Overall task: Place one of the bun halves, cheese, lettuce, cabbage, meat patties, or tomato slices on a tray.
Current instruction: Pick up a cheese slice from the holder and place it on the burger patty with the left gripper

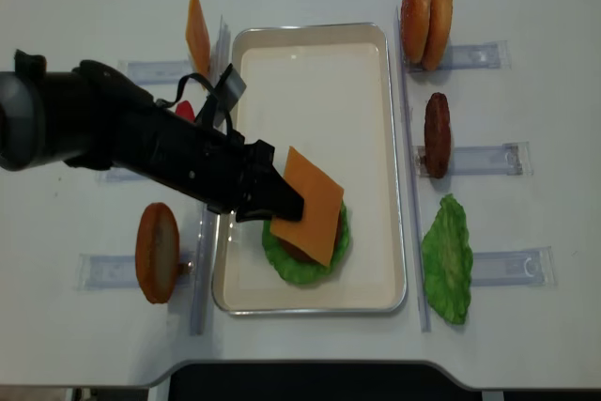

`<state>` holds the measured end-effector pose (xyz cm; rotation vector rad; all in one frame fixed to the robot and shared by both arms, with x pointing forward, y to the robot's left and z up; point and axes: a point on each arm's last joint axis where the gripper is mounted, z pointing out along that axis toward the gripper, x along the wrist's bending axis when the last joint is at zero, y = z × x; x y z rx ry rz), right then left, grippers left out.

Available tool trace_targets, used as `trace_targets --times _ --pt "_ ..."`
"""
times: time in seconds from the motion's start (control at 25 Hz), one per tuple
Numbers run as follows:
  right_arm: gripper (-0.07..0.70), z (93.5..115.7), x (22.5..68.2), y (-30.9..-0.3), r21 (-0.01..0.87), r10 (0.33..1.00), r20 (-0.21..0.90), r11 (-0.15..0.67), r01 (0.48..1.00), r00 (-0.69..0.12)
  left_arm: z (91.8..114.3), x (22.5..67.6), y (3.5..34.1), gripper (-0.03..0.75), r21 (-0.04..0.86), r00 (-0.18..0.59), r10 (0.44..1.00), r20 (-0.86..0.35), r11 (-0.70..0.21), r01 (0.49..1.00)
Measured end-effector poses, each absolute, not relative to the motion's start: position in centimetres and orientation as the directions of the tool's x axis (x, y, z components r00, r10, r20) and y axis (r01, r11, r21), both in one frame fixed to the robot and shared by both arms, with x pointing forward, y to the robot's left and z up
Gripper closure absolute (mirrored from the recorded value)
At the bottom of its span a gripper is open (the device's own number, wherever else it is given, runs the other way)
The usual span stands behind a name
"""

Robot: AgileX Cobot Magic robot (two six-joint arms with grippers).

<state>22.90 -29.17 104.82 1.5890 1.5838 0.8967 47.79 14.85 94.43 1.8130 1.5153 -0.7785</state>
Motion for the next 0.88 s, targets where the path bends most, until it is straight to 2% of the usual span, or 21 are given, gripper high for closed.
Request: trace_targets --times 0.88 --pt "0.155 104.82 22.90 -29.17 0.862 1.000 -0.008 0.003 0.507 0.008 93.58 48.06 15.08 0.684 0.114 0.177 0.643 -0.745 -0.138 0.984"
